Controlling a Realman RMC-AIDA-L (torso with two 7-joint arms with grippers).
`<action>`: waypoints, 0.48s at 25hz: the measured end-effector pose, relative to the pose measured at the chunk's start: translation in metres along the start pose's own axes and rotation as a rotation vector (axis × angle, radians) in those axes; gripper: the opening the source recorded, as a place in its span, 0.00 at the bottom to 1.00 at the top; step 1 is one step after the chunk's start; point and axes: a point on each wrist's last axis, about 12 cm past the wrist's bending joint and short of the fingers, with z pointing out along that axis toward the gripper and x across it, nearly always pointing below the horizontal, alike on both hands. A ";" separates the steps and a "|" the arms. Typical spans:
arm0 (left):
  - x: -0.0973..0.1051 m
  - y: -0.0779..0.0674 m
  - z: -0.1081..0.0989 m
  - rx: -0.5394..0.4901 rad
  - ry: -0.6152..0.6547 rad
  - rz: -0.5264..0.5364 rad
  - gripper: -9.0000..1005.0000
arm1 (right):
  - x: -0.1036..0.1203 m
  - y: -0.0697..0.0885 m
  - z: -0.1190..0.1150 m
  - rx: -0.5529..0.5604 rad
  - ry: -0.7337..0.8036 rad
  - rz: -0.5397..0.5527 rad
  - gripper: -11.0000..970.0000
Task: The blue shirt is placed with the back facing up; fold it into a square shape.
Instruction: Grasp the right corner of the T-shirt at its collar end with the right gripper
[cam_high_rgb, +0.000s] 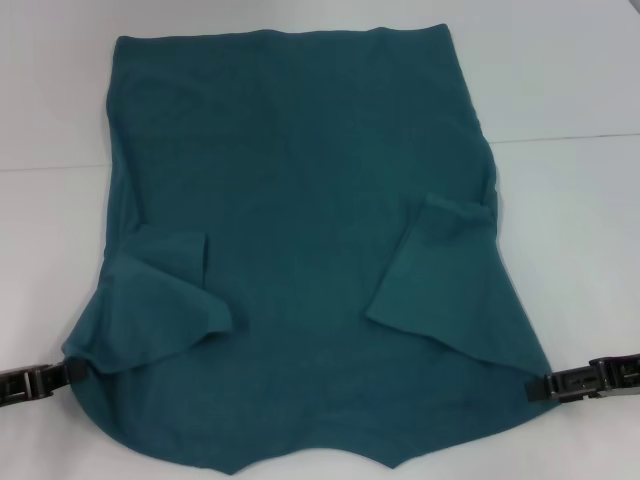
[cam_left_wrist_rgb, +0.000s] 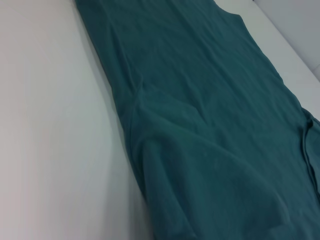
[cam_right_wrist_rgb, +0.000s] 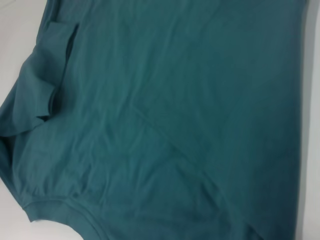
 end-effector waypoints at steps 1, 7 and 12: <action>0.000 0.000 0.000 0.000 0.000 0.000 0.02 | 0.000 0.000 0.000 0.000 -0.001 -0.002 0.86; 0.000 0.000 0.000 0.000 0.000 0.000 0.02 | -0.007 0.006 0.004 -0.011 -0.002 -0.020 0.86; -0.001 0.000 0.000 0.000 -0.001 0.002 0.02 | -0.016 0.015 0.010 -0.025 -0.001 -0.045 0.86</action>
